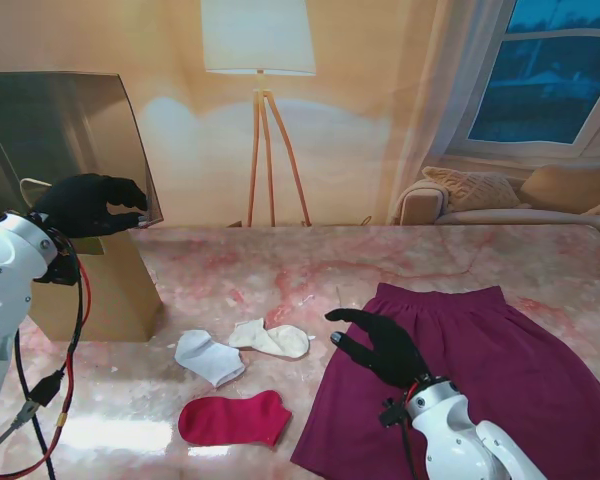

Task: Fold the socks and the shorts into the kraft paper bag

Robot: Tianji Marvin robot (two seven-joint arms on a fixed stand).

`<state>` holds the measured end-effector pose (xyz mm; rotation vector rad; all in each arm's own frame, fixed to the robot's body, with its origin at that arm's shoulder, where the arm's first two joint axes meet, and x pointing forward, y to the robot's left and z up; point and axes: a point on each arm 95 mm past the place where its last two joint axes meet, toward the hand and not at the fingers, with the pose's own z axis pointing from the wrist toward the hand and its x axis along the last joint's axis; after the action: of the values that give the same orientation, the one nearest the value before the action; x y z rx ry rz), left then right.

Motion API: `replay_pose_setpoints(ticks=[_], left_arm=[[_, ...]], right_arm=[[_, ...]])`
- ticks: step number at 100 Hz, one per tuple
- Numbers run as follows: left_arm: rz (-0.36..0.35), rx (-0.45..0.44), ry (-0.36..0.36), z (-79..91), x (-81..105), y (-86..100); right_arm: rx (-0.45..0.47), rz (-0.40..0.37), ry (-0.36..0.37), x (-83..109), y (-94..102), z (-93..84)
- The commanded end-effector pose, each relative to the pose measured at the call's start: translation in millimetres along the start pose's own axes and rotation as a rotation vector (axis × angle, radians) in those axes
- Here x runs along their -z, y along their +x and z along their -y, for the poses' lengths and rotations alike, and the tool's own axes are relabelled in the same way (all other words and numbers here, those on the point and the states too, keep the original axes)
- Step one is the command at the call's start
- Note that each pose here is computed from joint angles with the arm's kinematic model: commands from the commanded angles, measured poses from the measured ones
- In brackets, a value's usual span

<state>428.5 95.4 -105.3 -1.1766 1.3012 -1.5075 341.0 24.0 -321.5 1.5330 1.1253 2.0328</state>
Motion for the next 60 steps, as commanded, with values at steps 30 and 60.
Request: replay_pose_setpoints(ticks=[30,60], left_arm=[[0.065,-0.244,0.011,14.1,8.6,-36.5],[0.063,-0.38,-0.083,4.3,13.1,-58.7]], right_arm=[[-0.016,0.004,0.009,-1.2,-1.9,7.9],[-0.024,0.003,0.015,-3.6,-3.6,10.9]])
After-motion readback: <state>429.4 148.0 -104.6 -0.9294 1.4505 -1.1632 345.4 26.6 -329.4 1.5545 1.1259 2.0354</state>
